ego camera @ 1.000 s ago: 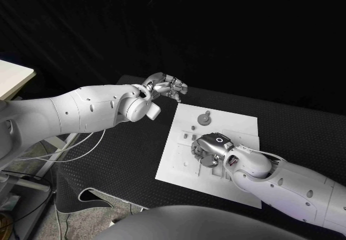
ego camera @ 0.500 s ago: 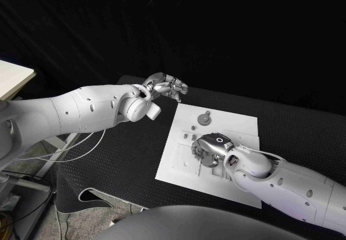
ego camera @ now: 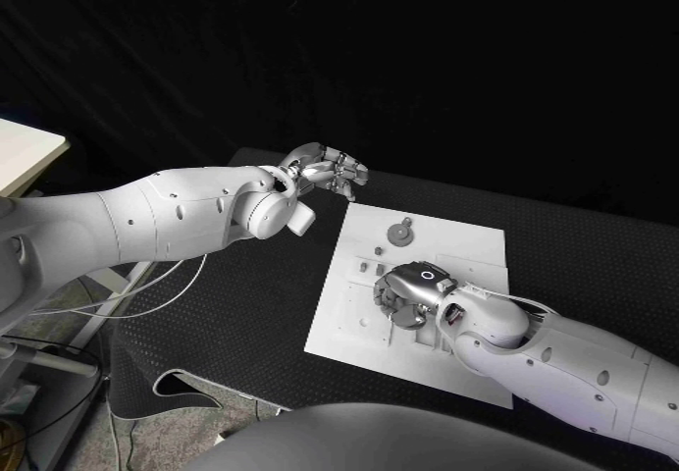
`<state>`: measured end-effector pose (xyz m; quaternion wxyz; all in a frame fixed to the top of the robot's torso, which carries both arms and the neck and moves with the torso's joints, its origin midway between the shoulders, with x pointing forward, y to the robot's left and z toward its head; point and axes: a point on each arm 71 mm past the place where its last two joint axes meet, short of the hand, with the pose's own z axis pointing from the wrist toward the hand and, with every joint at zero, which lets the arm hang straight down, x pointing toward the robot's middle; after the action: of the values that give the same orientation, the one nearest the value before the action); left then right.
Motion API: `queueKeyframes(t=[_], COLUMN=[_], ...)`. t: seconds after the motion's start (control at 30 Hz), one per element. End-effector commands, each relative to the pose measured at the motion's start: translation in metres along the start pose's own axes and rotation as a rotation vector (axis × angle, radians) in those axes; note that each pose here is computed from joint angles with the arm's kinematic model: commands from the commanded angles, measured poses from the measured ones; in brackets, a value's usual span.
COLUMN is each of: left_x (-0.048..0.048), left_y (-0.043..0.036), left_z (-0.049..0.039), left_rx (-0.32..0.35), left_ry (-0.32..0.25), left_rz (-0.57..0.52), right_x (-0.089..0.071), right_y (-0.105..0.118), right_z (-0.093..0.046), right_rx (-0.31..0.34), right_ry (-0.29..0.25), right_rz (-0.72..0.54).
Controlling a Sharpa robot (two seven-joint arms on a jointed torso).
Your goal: Assemble the parts on the task board
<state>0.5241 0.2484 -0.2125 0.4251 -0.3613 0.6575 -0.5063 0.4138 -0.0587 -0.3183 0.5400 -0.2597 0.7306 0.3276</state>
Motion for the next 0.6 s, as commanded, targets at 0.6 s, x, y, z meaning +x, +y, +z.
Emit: queueKeyframes(t=[0.6], left_x=[0.0009], left_y=[-0.001], left_z=[-0.0004], left_rx=[0.004], left_ry=[0.012], left_rz=[-0.01], right_x=[0.0027], right_y=[-0.0025], right_z=[0.0002], right_rx=[-0.003], right_ry=[-0.002], right_rz=[0.053])
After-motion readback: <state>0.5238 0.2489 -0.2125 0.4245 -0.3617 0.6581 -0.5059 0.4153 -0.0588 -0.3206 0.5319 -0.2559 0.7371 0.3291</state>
